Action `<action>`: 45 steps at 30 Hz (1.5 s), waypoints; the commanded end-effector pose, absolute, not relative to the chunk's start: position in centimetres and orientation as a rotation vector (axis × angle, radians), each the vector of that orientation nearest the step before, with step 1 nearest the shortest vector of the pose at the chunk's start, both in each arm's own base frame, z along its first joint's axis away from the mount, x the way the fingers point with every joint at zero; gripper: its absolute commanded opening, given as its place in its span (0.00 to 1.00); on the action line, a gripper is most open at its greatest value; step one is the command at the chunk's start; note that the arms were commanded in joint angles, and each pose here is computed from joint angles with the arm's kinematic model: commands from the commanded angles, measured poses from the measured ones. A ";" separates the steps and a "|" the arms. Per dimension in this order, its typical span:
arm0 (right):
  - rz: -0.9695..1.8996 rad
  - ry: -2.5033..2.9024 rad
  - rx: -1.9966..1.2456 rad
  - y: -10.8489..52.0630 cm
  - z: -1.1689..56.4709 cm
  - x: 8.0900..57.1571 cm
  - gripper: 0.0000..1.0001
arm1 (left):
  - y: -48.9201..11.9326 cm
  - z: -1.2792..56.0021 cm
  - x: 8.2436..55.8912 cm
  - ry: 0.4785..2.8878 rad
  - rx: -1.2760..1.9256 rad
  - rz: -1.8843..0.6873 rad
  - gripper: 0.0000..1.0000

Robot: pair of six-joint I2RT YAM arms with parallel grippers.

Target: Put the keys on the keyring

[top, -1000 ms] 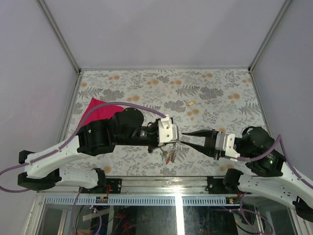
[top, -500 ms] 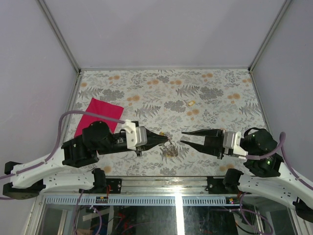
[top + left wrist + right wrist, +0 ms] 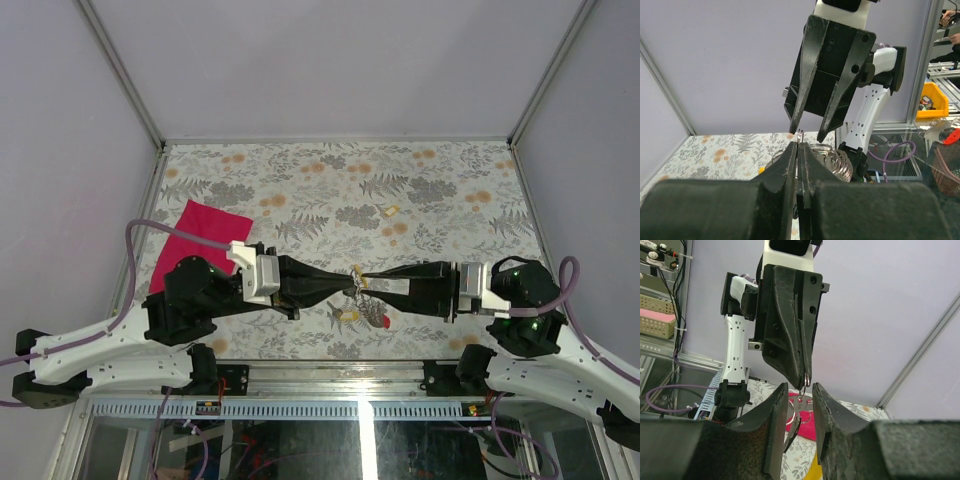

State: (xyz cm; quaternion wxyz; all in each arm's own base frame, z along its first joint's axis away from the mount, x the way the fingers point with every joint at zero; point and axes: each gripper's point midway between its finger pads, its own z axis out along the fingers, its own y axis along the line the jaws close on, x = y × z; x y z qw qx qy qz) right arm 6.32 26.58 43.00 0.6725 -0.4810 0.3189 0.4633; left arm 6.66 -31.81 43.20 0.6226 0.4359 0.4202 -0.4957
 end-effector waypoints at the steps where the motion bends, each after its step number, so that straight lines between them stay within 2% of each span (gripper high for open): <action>1: 1.067 0.638 -1.047 25.6 44.9 5.2 0.33 | -30.7 47.2 5.8 0.815 0.898 -1.199 0.00; 23: 1.111 0.643 -1.026 26.4 45.1 5.4 0.31 | -30.8 47.3 5.2 0.789 0.912 -1.230 0.00; 35: 1.163 0.650 -1.020 27.1 44.9 5.3 0.13 | -31.0 47.0 5.2 0.797 0.916 -1.231 0.00; 42: 1.174 0.632 -0.998 26.9 45.3 5.2 0.10 | -31.2 46.7 5.3 0.806 0.920 -1.227 0.00; 45: 1.180 0.634 -0.988 26.9 45.4 5.3 0.02 | -31.3 46.6 5.4 0.811 0.922 -1.225 0.00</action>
